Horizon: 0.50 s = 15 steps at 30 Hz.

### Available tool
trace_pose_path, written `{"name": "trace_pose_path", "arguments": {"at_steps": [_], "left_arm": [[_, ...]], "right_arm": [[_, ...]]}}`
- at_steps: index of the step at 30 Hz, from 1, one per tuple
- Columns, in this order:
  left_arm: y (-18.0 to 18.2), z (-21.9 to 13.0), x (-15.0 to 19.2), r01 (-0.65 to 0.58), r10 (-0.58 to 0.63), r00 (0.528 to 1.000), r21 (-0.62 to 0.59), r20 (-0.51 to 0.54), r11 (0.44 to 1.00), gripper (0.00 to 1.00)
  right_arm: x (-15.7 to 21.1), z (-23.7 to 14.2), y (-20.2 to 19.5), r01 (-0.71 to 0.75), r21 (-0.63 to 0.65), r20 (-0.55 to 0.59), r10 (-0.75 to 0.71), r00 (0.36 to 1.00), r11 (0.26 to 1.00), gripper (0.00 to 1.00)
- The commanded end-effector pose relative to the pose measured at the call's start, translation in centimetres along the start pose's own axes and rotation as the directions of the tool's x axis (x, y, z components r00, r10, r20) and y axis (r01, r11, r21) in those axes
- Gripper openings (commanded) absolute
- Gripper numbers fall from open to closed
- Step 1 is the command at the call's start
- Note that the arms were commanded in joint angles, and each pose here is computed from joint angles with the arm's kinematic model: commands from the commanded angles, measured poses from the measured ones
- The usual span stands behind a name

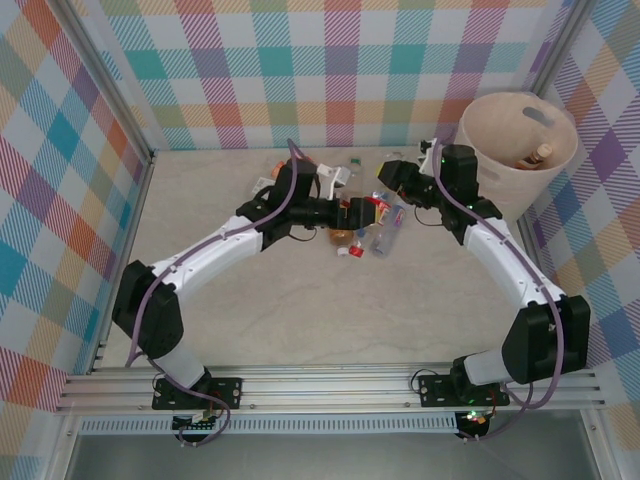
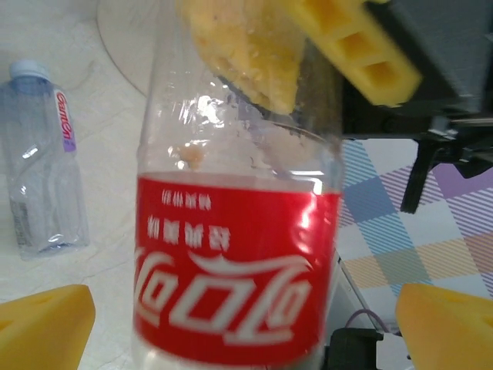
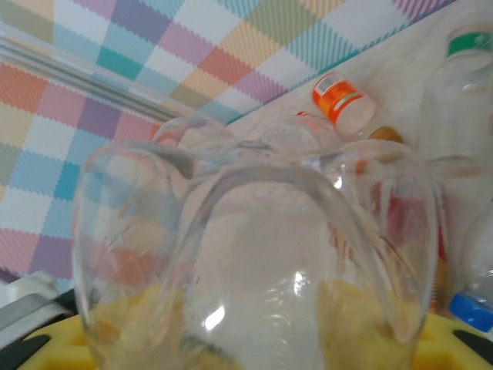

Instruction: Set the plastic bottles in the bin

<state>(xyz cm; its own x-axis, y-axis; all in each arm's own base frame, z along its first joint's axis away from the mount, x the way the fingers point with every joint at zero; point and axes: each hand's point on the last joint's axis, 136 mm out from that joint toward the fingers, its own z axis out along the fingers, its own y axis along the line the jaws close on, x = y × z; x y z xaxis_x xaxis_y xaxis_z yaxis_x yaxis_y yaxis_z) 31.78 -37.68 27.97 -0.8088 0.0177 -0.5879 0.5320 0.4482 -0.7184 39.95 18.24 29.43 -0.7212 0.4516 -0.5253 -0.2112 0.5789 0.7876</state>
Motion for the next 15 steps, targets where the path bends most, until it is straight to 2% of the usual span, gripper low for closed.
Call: {"name": "trace_pose_path", "arguments": {"at_steps": [1,5,7,15], "left_arm": [[-2.1,-2.9,-2.3,-0.066,0.071,0.991,-0.053,0.110,0.996,1.00],[0.2,-5.5,-3.6,-0.024,0.079,0.967,-0.220,0.243,0.975,1.00],[0.8,-6.9,-4.1,0.007,0.074,0.952,-0.262,0.298,0.965,1.00],[2.5,-9.8,-4.5,0.074,0.080,0.921,-0.374,0.381,0.925,1.00]], "right_arm": [[-2.3,-2.4,0.3,0.078,0.084,0.106,-0.086,0.991,0.993,0.42],[-3.6,-4.4,-0.1,0.124,0.163,0.172,-0.152,0.973,0.979,0.41],[-4.3,-5.4,-0.2,0.140,0.194,0.200,-0.178,0.963,0.971,0.40],[-8.4,-10.3,0.3,0.180,0.284,0.339,-0.275,0.900,0.942,0.38]]}}
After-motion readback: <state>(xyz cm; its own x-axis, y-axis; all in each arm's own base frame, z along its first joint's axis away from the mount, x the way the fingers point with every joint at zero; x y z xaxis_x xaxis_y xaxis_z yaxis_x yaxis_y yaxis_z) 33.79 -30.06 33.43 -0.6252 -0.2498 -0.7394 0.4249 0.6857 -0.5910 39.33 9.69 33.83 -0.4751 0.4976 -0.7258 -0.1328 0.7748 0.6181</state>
